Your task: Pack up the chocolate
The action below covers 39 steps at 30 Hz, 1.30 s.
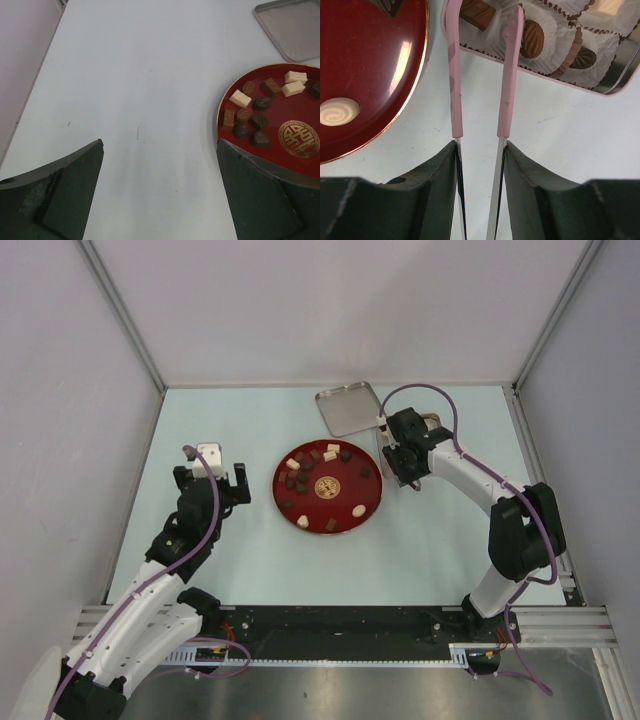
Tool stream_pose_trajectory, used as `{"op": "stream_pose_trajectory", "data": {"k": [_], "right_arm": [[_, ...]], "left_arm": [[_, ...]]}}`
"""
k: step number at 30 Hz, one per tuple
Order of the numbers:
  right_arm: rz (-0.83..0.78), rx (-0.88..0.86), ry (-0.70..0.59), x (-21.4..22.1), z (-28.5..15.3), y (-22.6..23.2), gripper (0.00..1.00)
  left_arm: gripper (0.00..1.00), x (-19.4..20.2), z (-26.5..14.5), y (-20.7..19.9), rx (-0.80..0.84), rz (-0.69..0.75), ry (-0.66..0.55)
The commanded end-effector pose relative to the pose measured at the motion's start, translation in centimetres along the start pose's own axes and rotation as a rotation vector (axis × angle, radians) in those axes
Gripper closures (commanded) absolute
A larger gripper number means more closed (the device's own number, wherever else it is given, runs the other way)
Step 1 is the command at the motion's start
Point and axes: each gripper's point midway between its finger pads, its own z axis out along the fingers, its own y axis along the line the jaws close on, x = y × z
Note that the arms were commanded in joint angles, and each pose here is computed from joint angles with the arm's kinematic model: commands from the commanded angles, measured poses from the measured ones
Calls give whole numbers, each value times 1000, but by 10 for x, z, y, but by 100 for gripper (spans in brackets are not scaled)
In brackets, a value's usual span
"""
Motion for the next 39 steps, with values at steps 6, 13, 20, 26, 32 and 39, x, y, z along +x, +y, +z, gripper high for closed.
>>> {"op": "stream_pose_trajectory", "data": {"k": [6,13,20,26,32,39], "right_arm": [[84,23,-149,-28,-33,-11,57],[244,66,-333,-38,-75,-30,57],[471,154,-383,-2,-84,-70,57],[695,226,-358,49,-77,-109,57],[937,262,-294,108,-57,-133,57],[1099,300,-180,163,-29,-141,56]], "left_arm": [[0,-9,-2,1,-1,0,-36],[0,-9,-2,1,-1,0,-36],[0,-9,-2,1,3,-1,-35],[0,-8,-2,0,5,-2,-34],[0,-8,-2,0,6,-2,-31],[0,-7,-2,0,7,-2,-28]]}}
